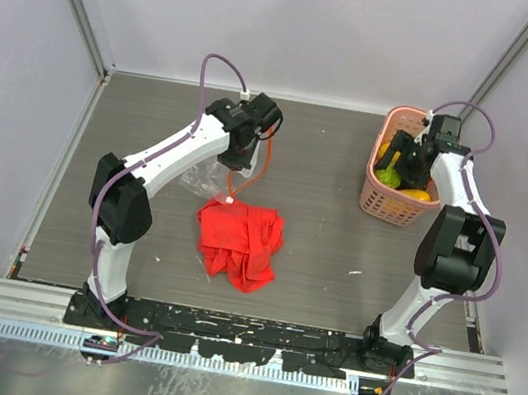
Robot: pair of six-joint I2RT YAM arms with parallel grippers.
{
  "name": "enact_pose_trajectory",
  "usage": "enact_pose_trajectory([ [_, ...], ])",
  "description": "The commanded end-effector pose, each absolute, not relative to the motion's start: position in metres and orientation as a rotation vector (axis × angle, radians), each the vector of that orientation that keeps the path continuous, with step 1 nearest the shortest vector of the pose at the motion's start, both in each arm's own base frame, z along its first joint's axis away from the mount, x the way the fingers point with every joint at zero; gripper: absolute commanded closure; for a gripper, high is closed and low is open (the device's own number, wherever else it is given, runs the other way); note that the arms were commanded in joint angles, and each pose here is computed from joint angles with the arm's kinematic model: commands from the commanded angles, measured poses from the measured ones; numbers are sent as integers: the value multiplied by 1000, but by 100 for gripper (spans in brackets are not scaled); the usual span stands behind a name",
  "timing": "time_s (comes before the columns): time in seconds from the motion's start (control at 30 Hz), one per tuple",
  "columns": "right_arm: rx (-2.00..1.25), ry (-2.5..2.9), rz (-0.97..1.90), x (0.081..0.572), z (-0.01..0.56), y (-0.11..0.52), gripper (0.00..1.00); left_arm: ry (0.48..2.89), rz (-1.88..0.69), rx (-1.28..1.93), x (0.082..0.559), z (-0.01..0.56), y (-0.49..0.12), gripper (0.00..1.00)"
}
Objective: Place the food in the zip-top bag and seal the zipper
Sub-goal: Pick up the fake fruit from the bin.
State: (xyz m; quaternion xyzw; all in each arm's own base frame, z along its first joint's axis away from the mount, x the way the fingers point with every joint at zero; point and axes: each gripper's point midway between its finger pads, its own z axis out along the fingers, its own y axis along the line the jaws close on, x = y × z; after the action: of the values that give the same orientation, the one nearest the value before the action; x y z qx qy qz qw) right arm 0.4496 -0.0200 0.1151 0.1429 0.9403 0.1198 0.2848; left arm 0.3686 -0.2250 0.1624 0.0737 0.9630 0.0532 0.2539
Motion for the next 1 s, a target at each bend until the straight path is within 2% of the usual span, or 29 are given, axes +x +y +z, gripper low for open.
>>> enact_pose_trajectory([
  [0.0, 399, 2370, 256, 449, 171, -30, 64, 2581, 108, 195, 374, 179, -227, 100],
  [0.23, 453, 2257, 191, 441, 201, -39, 74, 2575, 100, 212, 373, 183, -227, 100],
  [0.53, 500, 2067, 213, 425, 251, -33, 79, 2549, 39, 251, 372, 194, -232, 100],
  [0.97, 253, 1871, 468, 408, 313, 88, 81, 2539, -71, 321, 367, 203, -246, 100],
])
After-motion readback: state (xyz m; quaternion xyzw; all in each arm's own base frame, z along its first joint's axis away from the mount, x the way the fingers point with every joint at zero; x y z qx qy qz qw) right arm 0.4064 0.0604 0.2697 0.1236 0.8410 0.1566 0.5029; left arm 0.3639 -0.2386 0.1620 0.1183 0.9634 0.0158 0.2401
